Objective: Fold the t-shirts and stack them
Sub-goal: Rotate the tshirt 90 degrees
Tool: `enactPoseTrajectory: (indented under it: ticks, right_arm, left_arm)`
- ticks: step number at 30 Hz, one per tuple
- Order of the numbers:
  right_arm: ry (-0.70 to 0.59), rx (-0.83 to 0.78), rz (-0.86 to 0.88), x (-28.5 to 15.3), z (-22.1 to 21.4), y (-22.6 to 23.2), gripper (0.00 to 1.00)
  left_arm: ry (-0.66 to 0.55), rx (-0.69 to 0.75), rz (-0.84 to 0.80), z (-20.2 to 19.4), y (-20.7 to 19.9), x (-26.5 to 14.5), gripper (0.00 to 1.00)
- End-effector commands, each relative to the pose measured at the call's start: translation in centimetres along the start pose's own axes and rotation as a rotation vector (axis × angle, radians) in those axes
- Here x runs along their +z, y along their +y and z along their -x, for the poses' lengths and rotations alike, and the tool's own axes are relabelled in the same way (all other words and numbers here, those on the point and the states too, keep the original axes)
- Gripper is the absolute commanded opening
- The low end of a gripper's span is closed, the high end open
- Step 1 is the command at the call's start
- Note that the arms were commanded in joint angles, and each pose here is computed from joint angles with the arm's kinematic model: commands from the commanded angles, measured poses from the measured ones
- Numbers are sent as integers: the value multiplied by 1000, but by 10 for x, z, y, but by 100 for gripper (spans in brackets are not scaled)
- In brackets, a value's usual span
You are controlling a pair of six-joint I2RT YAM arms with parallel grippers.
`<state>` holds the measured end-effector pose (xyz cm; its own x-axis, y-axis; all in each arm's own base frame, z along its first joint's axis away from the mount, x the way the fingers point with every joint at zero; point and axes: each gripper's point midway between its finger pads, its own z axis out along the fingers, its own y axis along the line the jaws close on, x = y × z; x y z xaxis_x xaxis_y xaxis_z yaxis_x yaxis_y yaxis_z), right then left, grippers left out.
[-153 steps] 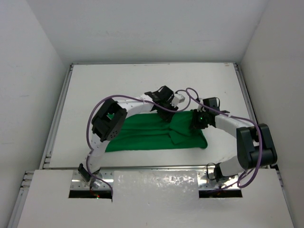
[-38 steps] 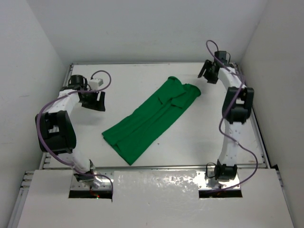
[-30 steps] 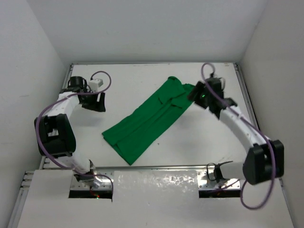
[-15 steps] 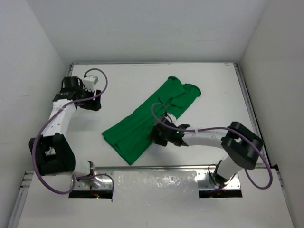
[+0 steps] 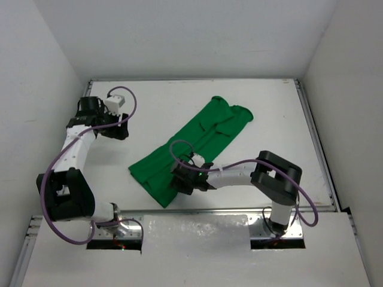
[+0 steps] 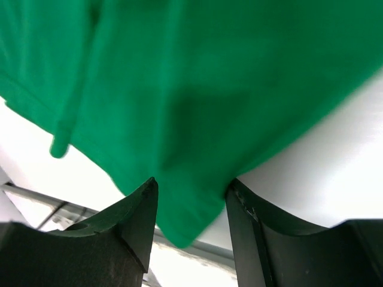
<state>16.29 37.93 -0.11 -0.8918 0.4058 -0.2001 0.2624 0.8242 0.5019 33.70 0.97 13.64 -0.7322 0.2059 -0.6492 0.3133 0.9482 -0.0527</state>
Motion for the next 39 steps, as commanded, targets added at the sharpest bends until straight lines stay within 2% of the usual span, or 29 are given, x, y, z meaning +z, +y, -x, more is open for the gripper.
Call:
enactPoseTrajectory:
  ticks: [1, 3, 6, 7, 8, 9, 10, 11, 17, 19, 22, 23, 24, 26, 28, 29, 31, 32, 35, 38, 39]
  right_arm:
    - [8, 23, -12, 6, -7, 12, 48]
    - [28, 35, -39, 14, -13, 4, 46]
    - [55, 63, -69, 20, -20, -13, 37]
    - [57, 68, -78, 20, -21, -18, 31]
    - [41, 77, -82, 19, -19, -22, 18]
    - [31, 80, -91, 17, -17, -32, 13]
    - [21, 83, -97, 15, -15, -37, 3]
    - [10, 81, -99, 14, -13, -40, 0]
    - [10, 1, -144, -5, 5, -87, 0]
    - [39, -44, -178, -16, 11, -115, 0]
    - [108, -54, -168, -32, 10, -148, 0]
    - [126, -31, -189, -35, 11, -171, 0]
    - [169, -24, -188, -41, 6, -178, 0]
    - [178, -41, -197, -52, 12, -196, 0]
    - [210, -84, -225, -62, 10, -217, 0]
    - [216, -68, -239, -67, 13, -227, 0]
    - [247, -83, -230, -74, 12, -234, 0]
    - [248, -62, -239, -78, 16, -241, 0]
    - [289, -71, -242, -87, 15, -252, 0]
    - [339, -87, -252, -99, 13, -265, 0]
    - [342, -126, -242, -102, 15, -268, 0]
  left_arm:
    - [-69, 45, -24, 22, -1, -6, 66]
    - [-62, 45, -36, 23, -2, -3, 66]
    - [-52, 50, -39, 21, 0, -1, 66]
    - [-48, 56, -39, 21, 0, 0, 66]
    - [-46, 60, -40, 21, 0, 1, 66]
    - [-43, 65, -42, 21, 0, 0, 66]
    - [-48, 73, -52, 23, -1, 0, 66]
    - [-44, 75, -67, 23, -3, 0, 66]
    - [-99, 187, -270, 40, -43, -2, 62]
    - [-122, 286, -297, 52, -58, -2, 62]
    - [-150, 487, -392, 68, -109, -1, 62]
    - [-147, 553, -463, 66, -138, -4, 62]
    - [-159, 620, -500, 68, -151, -5, 62]
    - [-185, 722, -614, 67, -189, -15, 61]
    - [-207, 898, -659, 63, -209, -18, 61]
    - [-176, 1003, -710, 48, -232, -21, 60]
    - [-132, 1193, -680, 34, -243, -12, 58]
    - [-112, 1287, -725, 20, -262, -13, 54]
    - [-41, 1372, -886, -17, -285, -21, 51]
    - [-124, 1624, -1100, -49, -290, -32, 54]
    - [-107, 1648, -1135, -67, -286, -30, 56]
